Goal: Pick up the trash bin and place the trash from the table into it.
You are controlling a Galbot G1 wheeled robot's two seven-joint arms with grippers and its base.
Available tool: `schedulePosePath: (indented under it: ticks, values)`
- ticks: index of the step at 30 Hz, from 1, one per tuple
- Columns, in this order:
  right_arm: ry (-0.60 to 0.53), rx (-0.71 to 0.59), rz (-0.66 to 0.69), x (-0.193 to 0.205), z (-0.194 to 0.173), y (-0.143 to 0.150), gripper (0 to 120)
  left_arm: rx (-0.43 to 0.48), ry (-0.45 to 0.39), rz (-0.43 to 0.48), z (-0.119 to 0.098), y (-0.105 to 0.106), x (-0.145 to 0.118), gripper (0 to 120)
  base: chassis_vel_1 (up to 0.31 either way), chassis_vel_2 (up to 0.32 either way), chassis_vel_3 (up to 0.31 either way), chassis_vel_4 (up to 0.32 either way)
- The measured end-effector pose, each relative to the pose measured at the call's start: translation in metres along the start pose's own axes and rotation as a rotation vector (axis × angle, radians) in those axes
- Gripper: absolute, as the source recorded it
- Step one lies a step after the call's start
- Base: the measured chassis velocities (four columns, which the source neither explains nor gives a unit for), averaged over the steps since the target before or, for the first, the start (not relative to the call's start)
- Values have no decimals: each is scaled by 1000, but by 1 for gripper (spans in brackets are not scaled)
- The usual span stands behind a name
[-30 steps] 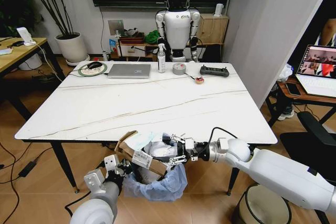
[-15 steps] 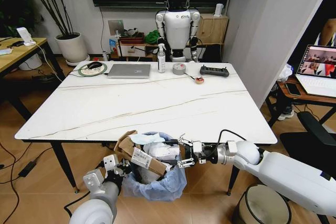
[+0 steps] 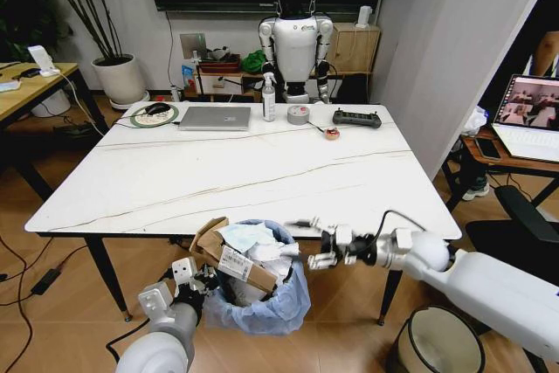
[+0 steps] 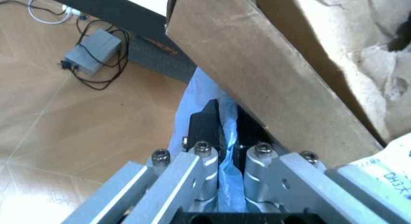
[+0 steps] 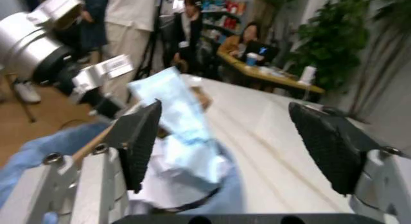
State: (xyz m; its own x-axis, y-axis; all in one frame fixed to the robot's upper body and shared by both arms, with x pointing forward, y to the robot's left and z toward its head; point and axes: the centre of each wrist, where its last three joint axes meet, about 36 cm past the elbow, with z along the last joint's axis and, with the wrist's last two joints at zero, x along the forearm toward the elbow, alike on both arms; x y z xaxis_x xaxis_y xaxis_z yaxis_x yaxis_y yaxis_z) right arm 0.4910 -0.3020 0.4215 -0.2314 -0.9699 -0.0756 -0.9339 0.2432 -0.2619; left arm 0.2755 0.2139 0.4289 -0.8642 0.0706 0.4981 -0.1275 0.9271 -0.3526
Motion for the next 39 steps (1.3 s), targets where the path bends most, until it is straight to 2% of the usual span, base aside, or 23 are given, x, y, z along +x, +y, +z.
schedulePosePath:
  ticks: [3, 4, 7, 11, 12, 16, 31, 35, 39]
  values:
    - [-4, 19, 136, 12, -9, -17, 89, -5, -6, -10, 3, 1, 6, 0, 0, 0, 0, 0]
    - [-4, 19, 136, 12, -9, -17, 89, -5, -6, -10, 3, 1, 6, 0, 0, 0, 0, 0]
    - [25, 18, 317, 28, -14, -29, 98, -6, -20, -23, 2, 2, 11, 0, 0, 0, 0, 0]
    - [96, 38, 589, 59, -23, -29, 100, -12, -29, -24, -2, 2, 11, 0, 0, 0, 0, 0]
    - [96, 38, 589, 59, -23, -29, 100, -12, -29, -24, -2, 2, 11, 0, 0, 0, 0, 0]
    - [164, 67, 801, 90, -21, -19, 100, -20, -27, -21, -2, 3, 11, 0, 0, 0, 0, 0]
    - [198, 45, 1001, 152, -22, -1, 100, -23, -22, -26, -4, 7, 8, 0, 0, 0, 0, 0]
    - [226, 30, 1052, 173, -23, 12, 100, -22, -19, -28, -5, 8, 5, 0, 0, 0, 0, 0]
    - [230, -1, 1096, 173, -21, 27, 100, -18, -20, -28, -6, 8, 4, 0, 0, 0, 0, 0]
